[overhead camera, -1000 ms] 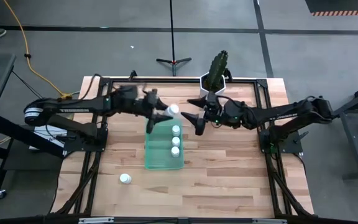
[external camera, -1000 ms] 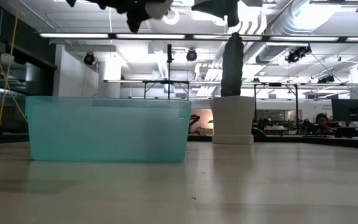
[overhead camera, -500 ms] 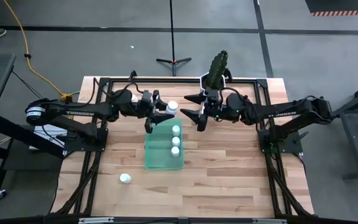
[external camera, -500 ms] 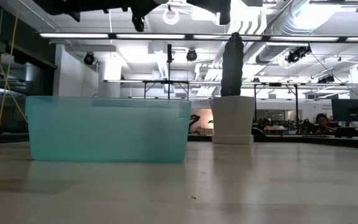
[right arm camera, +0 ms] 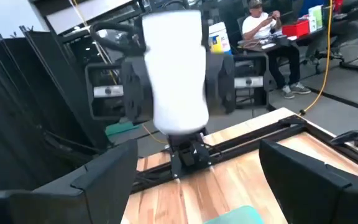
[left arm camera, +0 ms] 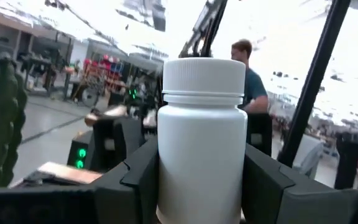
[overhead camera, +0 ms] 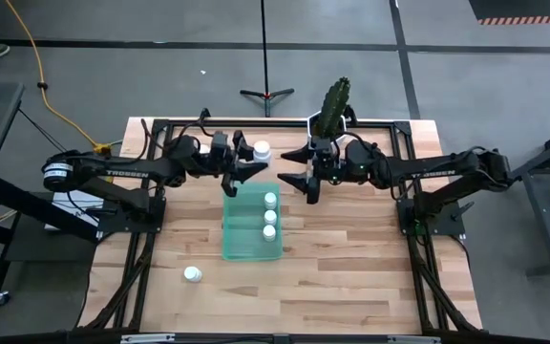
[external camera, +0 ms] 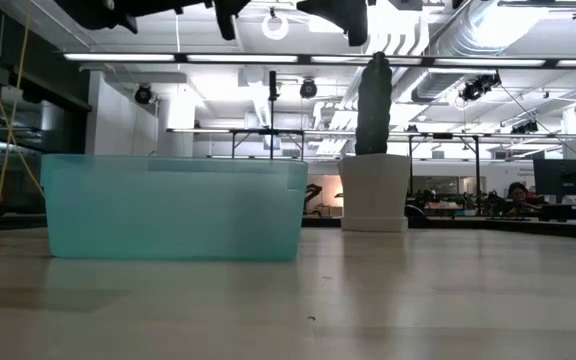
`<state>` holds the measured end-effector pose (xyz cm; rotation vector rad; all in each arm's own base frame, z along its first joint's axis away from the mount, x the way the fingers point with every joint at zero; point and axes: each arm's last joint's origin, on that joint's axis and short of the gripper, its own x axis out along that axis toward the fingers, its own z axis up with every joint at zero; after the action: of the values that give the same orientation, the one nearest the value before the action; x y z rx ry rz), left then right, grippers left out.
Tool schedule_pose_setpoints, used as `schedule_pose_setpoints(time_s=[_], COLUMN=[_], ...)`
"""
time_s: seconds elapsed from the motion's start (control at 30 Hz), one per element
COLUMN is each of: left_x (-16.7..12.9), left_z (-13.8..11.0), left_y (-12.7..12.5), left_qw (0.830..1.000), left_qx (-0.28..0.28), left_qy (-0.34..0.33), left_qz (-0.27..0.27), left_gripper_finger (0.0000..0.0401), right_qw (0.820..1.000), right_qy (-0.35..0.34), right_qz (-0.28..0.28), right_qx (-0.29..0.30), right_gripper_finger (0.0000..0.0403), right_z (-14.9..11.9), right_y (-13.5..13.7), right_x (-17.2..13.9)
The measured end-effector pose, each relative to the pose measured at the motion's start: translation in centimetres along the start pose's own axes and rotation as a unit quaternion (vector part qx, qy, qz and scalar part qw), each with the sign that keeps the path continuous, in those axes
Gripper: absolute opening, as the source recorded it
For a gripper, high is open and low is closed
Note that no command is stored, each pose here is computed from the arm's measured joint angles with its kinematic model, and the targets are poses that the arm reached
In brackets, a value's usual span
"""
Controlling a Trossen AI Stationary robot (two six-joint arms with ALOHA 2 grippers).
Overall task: Pick and place pill bottles into a basket
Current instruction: Put the pill bottle into the blue bin
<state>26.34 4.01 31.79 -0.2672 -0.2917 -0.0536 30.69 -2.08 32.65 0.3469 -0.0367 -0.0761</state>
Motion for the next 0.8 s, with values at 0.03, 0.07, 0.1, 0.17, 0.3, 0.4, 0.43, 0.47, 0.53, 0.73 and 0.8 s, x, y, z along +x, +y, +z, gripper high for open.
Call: schedule_pose_setpoints(time_s=[0.03, 0.07, 0.1, 0.17, 0.3, 0.4, 0.43, 0.47, 0.53, 0.73, 0.8], left_x=[0.0, 0.0, 0.0, 0.0, 0.2, 0.4, 0.4, 0.5, 0.7, 1.2, 1.3], left_z=[0.1, 0.1, 0.1, 0.0, -0.4, -0.8, -1.0, -1.0, -1.3, -2.1, -2.2], left_y=[0.0, 0.0, 0.1, 0.2, 0.2, 0.0, -0.1, -0.1, -0.3, 0.1, 0.1], left_qw=[1.000, 1.000, 1.000, 1.000, 1.000, 1.000, 1.000, 1.000, 1.000, 1.000, 1.000], left_qx=[-0.001, -0.005, -0.011, -0.014, -0.016, -0.019, -0.019, -0.018, -0.019, -0.019, -0.019], left_qy=[-0.005, -0.008, -0.008, -0.007, 0.004, 0.012, 0.015, 0.016, 0.016, 0.013, 0.007], left_qz=[0.005, 0.013, 0.017, 0.022, 0.017, 0.010, 0.009, 0.010, 0.004, 0.014, 0.016], left_gripper_finger=[0.0202, 0.0202, 0.0202, 0.0202, 0.0202, 0.0202, 0.0202, 0.0202, 0.0202, 0.0202, 0.0202], right_qw=[1.000, 1.000, 1.000, 1.000, 1.000, 0.999, 0.999, 0.999, 0.998, 0.998, 0.999], right_qy=[0.002, 0.003, 0.003, 0.003, -0.011, -0.038, -0.046, -0.051, -0.052, -0.049, -0.047], right_qz=[0.001, 0.003, 0.003, 0.004, 0.000, 0.001, 0.001, 0.000, -0.003, 0.007, 0.014], right_qx=[0.000, 0.000, 0.000, -0.003, -0.005, 0.011, 0.018, 0.020, 0.021, 0.025, 0.025], right_gripper_finger=[0.0326, 0.0326, 0.0326, 0.0326, 0.0326, 0.0326, 0.0326, 0.0326, 0.0326, 0.0326, 0.0326], right_z=[0.0, 0.0, 0.0, 0.0, 0.3, 1.0, 1.2, 1.3, 1.4, 1.5, 1.5], right_y=[0.0, 0.0, 0.0, 0.0, -0.3, -0.7, -0.9, -1.0, -1.3, -1.3, -1.3], right_x=[0.0, 0.0, 0.0, 0.0, 0.0, 0.0, 0.0, -0.1, -0.1, -0.1, -0.1])
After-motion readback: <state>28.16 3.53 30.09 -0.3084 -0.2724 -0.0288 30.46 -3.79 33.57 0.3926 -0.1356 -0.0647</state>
